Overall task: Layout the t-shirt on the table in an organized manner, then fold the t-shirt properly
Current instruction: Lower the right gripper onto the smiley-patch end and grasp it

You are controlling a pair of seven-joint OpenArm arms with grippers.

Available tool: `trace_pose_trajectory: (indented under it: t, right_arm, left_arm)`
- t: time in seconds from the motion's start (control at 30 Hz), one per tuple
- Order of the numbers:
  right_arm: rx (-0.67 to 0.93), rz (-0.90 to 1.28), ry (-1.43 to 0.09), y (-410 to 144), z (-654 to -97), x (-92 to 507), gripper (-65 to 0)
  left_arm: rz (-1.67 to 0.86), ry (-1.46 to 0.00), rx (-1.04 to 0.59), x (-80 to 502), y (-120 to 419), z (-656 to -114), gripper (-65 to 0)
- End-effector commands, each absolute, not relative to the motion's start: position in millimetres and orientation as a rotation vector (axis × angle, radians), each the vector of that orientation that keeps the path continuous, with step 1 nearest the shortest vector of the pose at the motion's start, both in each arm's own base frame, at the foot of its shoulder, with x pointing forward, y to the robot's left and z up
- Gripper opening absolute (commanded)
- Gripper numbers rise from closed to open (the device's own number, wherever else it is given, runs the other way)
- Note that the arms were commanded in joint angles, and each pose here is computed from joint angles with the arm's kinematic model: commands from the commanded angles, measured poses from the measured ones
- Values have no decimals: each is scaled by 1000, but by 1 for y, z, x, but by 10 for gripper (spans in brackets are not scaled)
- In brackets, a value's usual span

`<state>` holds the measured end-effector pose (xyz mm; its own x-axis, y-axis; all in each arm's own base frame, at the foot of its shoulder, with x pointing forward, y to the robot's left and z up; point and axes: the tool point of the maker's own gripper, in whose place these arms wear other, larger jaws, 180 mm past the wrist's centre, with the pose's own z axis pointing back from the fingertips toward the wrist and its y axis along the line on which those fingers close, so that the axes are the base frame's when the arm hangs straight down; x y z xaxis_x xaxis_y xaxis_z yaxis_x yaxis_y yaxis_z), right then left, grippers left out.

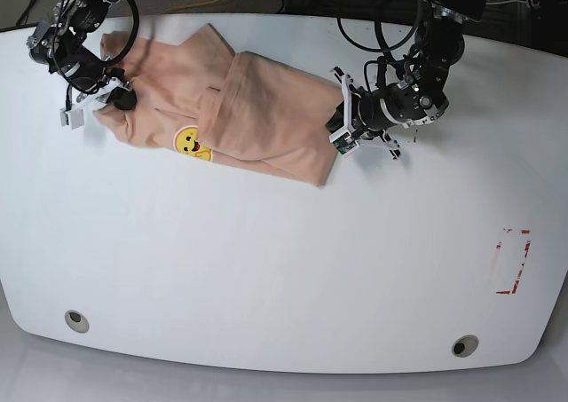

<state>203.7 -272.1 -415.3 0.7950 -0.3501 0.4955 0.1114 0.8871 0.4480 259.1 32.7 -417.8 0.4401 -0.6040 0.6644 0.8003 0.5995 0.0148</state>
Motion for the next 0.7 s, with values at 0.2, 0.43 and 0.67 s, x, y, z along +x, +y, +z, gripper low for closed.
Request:
trace_pose_trajectory:
  t: [0.2, 0.43, 0.67]
  right_arm:
    - [351, -161, -704, -269, -374, 222, -639]
    - [364, -95, -761, -252, -351, 231, -639]
    - [423, -29, -800, -232, -335, 239, -639]
  left_arm:
    - [-899, -692, -321, 262, 32, -413, -625]
    - [-898, -693, -322, 262, 32, -413, -625]
    - [-899, -691, -322, 262, 32, -414, -625]
